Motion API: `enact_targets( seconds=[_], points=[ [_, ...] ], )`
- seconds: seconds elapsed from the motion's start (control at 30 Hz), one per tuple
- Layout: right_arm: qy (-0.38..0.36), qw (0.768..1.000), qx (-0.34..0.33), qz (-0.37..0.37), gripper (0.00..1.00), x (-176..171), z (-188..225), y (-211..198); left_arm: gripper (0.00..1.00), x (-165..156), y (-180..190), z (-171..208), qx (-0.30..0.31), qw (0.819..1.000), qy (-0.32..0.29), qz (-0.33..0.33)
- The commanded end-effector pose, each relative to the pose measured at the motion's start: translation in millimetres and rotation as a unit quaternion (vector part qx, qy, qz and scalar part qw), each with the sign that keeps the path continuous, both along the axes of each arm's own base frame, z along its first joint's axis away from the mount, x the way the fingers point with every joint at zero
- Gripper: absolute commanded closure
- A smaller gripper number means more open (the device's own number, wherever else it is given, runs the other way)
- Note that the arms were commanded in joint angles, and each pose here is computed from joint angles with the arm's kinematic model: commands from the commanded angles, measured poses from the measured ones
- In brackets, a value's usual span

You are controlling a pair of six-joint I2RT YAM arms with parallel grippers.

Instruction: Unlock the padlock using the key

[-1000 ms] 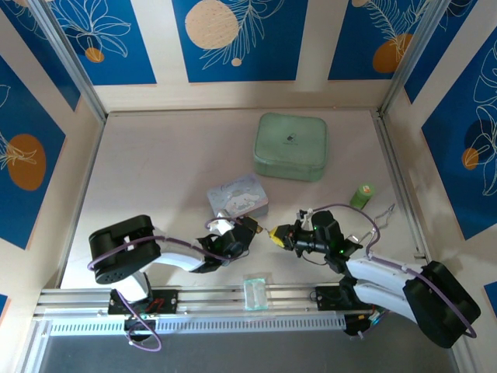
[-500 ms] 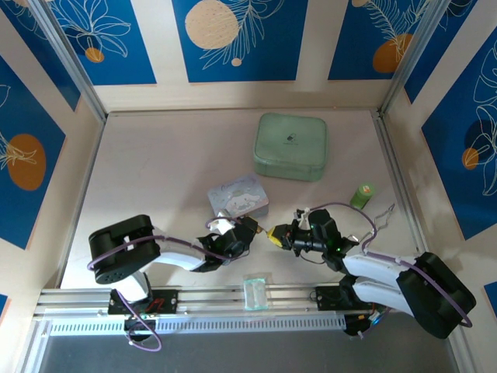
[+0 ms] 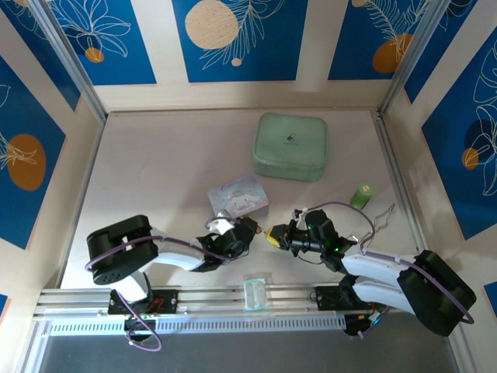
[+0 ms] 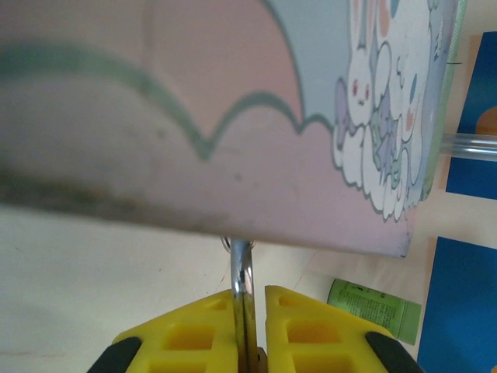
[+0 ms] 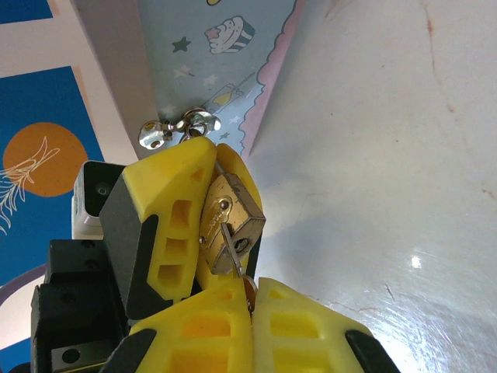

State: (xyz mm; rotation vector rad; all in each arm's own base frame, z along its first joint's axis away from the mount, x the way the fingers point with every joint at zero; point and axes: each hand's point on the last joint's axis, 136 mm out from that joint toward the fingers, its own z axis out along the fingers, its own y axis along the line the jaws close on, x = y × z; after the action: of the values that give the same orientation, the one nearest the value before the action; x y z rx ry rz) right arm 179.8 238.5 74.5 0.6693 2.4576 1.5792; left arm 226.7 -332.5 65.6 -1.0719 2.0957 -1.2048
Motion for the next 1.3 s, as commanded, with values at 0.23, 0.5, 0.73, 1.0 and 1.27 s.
enact_targets(
  seconds=[0.23,0.5,0.73,1.0,1.27],
  points=[
    [0.009,1.0,-0.016,-0.016,1.0,-3.5,-5.6,-8.1,0.98,-2.4,-9.6,5.7,-0.037,0.999,0.026,0.0],
    [0.011,1.0,-0.01,0.007,1.0,-5.5,-0.8,-3.9,0.98,-1.9,-12.1,6.3,-0.038,0.999,0.027,-0.002],
    [0.001,1.0,-0.005,0.004,1.0,0.6,4.3,-4.1,0.98,-3.0,-11.8,5.5,-0.029,0.999,0.031,-0.005],
    [-0.002,1.0,0.002,0.007,1.0,3.4,7.0,-1.4,0.98,-2.9,-18.2,7.0,-0.036,0.999,0.029,-0.012],
    [-0.004,1.0,0.003,0.014,1.0,2.9,7.9,3.4,0.98,-2.5,-19.0,7.6,-0.033,0.999,0.027,-0.013]
  ],
)
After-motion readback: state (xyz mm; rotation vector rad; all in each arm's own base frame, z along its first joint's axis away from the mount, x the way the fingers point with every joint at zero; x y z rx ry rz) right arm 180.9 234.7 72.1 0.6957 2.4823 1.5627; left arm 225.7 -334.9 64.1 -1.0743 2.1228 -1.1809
